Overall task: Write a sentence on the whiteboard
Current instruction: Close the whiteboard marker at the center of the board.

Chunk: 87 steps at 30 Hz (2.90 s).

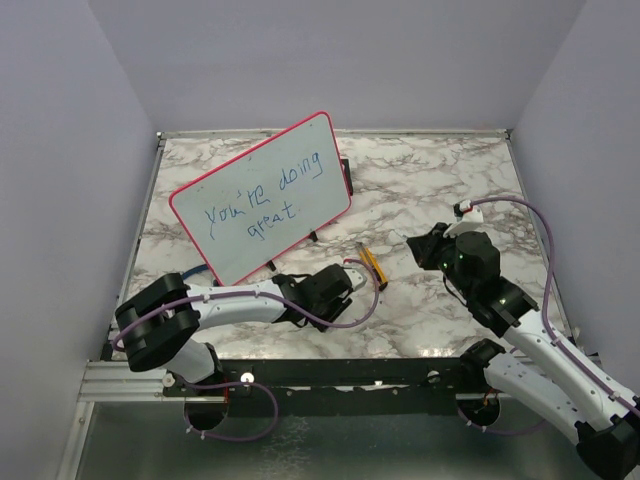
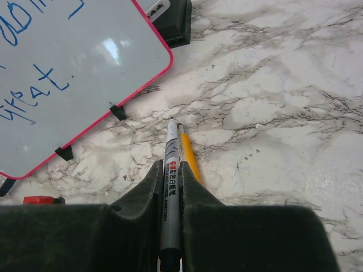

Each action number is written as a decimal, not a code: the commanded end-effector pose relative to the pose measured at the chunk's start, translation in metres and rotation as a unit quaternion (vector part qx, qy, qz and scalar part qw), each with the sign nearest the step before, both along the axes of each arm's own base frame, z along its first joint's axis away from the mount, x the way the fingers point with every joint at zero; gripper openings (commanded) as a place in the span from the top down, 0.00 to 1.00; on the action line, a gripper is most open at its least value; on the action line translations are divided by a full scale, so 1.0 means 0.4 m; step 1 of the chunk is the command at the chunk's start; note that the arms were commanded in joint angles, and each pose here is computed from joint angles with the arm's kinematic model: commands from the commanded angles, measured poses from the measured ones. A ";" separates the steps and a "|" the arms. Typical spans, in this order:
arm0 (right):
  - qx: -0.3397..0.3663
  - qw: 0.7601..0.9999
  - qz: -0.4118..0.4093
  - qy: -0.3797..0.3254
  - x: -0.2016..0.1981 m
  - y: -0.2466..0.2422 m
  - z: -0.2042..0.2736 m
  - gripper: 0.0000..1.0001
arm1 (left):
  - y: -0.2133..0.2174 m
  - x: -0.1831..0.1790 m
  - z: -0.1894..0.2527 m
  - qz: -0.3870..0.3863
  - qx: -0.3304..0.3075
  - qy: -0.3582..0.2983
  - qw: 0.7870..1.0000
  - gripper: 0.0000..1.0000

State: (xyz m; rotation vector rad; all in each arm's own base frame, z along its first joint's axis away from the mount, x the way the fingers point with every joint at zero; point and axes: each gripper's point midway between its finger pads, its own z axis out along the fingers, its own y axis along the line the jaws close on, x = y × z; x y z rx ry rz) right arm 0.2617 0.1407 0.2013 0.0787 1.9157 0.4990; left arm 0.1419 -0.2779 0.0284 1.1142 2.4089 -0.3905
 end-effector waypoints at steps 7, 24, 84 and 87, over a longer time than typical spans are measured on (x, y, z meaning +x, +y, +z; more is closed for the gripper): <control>-0.009 1.000 -0.006 0.006 0.001 -0.010 -0.018 0.99 | -0.007 0.000 -0.021 0.002 0.008 0.004 1.000 0.65; -0.030 0.996 0.071 0.044 -0.027 0.042 -0.056 1.00 | -0.008 0.059 0.136 0.002 -0.050 -0.105 0.993 1.00; 0.094 0.834 0.480 0.255 -0.321 0.246 0.017 1.00 | -0.048 -0.126 0.328 -0.231 -0.242 -0.100 0.937 1.00; 0.096 0.833 0.481 0.256 -0.320 0.248 0.014 1.00 | -0.048 -0.127 0.331 -0.231 -0.243 -0.102 0.937 1.00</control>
